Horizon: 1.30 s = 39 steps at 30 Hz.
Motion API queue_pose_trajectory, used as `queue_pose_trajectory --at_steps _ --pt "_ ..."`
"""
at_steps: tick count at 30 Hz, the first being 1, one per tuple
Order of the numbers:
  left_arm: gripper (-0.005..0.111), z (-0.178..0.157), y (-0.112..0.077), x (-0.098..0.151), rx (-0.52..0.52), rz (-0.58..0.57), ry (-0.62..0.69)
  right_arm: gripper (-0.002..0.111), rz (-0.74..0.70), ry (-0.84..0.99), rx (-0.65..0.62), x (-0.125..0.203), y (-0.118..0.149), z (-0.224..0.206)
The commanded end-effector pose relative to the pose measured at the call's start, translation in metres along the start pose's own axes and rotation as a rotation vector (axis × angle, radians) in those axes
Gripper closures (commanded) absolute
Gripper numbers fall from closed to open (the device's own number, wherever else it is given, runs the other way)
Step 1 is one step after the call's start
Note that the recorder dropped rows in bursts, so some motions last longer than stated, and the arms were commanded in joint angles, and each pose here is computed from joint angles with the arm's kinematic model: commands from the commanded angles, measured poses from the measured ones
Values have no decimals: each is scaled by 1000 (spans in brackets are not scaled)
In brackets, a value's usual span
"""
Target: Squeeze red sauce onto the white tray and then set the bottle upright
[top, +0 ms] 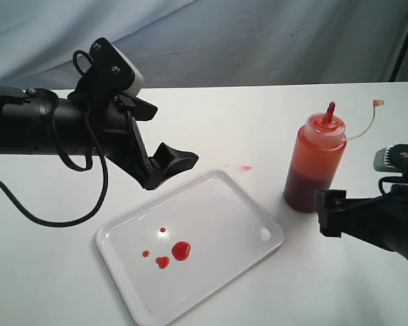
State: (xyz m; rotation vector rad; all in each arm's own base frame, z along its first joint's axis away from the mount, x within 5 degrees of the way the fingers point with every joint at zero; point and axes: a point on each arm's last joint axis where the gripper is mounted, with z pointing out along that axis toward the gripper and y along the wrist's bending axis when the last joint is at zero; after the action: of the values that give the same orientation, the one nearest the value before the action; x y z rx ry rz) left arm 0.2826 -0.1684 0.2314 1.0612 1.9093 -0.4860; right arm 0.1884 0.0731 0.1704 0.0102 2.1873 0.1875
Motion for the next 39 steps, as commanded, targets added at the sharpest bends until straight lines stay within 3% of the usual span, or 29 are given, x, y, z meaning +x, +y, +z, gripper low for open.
queue_pose_trajectory --at_steps 1,3,6,10,12,18,26,36,39 --pt "3 -3 0 -5 -10 -7 -16 3 33 -42 -55 -1 -2 -22" --pt "8 -5 1 -7 -24 -6 -20 3 37 -70 -83 -3 -3 -32" --pt "29 -17 3 -15 -81 -29 -46 3 51 -123 -122 -4 -5 -47" --pt "76 -43 -1 -34 -123 -13 -128 3 39 -233 -161 -8 -10 -69" --pt "105 -60 -5 -45 -132 -26 -182 3 3 -308 -170 -13 -12 -80" --pt "107 -102 -23 -67 -90 -15 -320 3 -13 -499 -155 -25 -20 -103" --pt "107 -138 -38 -81 -91 30 -427 3 -4 -529 -163 -27 -21 -108" --pt "107 -145 -40 -83 -97 40 -446 3 -4 -529 -163 -27 -21 -108" --pt "107 -146 -40 -83 -135 110 -435 3 -4 -529 -163 -27 -21 -108"
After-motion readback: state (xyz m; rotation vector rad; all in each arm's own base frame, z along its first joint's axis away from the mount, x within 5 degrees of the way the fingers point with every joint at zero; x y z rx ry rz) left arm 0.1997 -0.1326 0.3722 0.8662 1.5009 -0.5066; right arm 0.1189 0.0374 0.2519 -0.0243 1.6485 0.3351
